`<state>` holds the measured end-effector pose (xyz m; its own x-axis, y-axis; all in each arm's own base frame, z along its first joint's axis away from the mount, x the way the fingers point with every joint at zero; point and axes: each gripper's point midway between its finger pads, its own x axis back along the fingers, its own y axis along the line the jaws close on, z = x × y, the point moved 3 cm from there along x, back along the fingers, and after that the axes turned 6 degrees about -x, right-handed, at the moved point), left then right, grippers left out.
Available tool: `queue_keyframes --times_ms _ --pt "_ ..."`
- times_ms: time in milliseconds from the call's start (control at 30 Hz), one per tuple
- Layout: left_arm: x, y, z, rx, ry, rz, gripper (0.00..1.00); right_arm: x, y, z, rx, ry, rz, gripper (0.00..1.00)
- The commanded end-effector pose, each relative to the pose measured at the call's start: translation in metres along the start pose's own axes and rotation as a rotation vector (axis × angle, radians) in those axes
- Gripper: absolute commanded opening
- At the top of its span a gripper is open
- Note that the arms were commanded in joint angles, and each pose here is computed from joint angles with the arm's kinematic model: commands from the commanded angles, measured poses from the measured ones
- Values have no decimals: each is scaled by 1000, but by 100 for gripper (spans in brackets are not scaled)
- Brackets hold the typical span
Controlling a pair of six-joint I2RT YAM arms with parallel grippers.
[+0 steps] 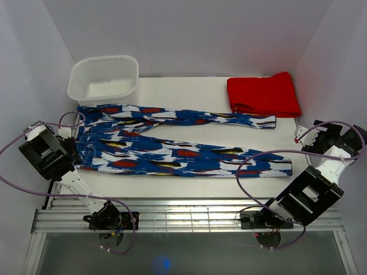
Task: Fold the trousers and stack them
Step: Flatten the trousers out
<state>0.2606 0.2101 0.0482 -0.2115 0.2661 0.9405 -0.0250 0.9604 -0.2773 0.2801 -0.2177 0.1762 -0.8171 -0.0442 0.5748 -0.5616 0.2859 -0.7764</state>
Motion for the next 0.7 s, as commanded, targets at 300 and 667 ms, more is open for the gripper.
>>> queue_keyframes --times_ms 300,667 --pt "69 -25 -4 -274 -176 -90 51 -20 57 -86 -591 64 -608 90" --pt "15 -11 50 -272 -11 -162 37 -29 148 -74 -575 327 -746 87"
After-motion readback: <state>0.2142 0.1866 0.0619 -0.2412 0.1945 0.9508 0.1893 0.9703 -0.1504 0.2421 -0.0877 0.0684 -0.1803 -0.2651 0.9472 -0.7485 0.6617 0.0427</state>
